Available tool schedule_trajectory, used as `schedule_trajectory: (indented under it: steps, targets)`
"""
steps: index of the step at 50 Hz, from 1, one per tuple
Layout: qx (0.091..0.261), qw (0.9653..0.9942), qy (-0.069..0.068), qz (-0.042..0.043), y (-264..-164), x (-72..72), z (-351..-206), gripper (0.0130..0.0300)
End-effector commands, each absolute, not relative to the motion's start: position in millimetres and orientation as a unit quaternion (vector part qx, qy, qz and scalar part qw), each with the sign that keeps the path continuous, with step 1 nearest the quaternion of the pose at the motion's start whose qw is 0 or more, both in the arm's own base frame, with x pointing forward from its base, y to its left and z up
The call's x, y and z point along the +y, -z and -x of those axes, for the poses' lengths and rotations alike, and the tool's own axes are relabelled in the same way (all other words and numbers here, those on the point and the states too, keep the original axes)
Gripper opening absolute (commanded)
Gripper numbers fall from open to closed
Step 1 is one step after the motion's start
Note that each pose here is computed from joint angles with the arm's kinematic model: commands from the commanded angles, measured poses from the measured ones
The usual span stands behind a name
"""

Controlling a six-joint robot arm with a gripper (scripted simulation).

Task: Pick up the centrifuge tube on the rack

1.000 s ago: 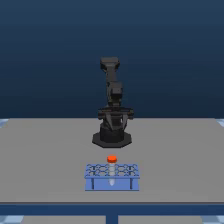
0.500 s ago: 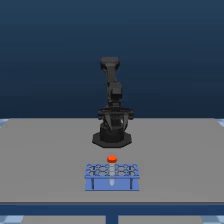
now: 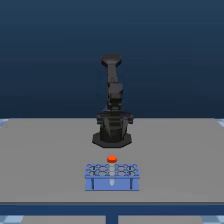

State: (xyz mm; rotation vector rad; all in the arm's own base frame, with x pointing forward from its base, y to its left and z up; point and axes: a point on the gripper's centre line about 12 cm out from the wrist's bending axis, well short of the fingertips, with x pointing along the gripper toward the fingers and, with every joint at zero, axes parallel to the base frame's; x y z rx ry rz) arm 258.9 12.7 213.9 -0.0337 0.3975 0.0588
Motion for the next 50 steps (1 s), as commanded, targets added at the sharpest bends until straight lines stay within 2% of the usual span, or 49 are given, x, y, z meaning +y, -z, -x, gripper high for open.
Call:
schedule_trajectory:
  steps: [1,2,3,5,8,10,13,15,18,20,23,25,28,38,50]
  targets:
    - [0.203,0.9788,-0.023,0.0117,-213.5,10.0,-272.2,0.0300]
    - [0.203,0.9788,-0.023,0.0117,-213.5,10.0,-272.2,0.0300]
    - [0.209,0.9777,-0.021,0.0106,-212.7,9.1,-279.4,0.0300]
    - [0.209,0.9777,-0.021,0.0106,-212.7,9.1,-279.4,0.0300]
    - [0.219,0.9755,-0.016,0.0084,-210.8,7.2,-293.9,0.0300]
    - [0.219,0.9755,-0.016,0.0084,-210.8,7.2,-293.9,0.0300]
    - [0.229,0.9734,-0.013,0.0064,-209.0,5.5,-307.1,0.0300]
    - [0.229,0.9734,-0.013,0.0064,-209.0,5.5,-307.1,0.0300]
    - [0.237,0.9714,-0.009,0.0046,-207.5,4.0,-319.0,0.0300]
    - [0.237,0.9714,-0.009,0.0046,-207.5,4.0,-319.0,0.0300]
    - [0.245,0.9696,-0.006,0.0030,-206.5,2.6,-329.3,0.0300]
    - [0.245,0.9696,-0.006,0.0030,-206.5,2.6,-329.3,0.0300]
    - [0.251,0.9680,-0.003,0.0018,-205.6,1.5,-337.9,0.0300]
    - [0.259,0.9660,0.000,0.0001,-203.8,0.1,-348.5,0.0300]
    - [0.260,0.9655,0.001,-0.0003,-201.7,-0.2,-351.0,0.0300]
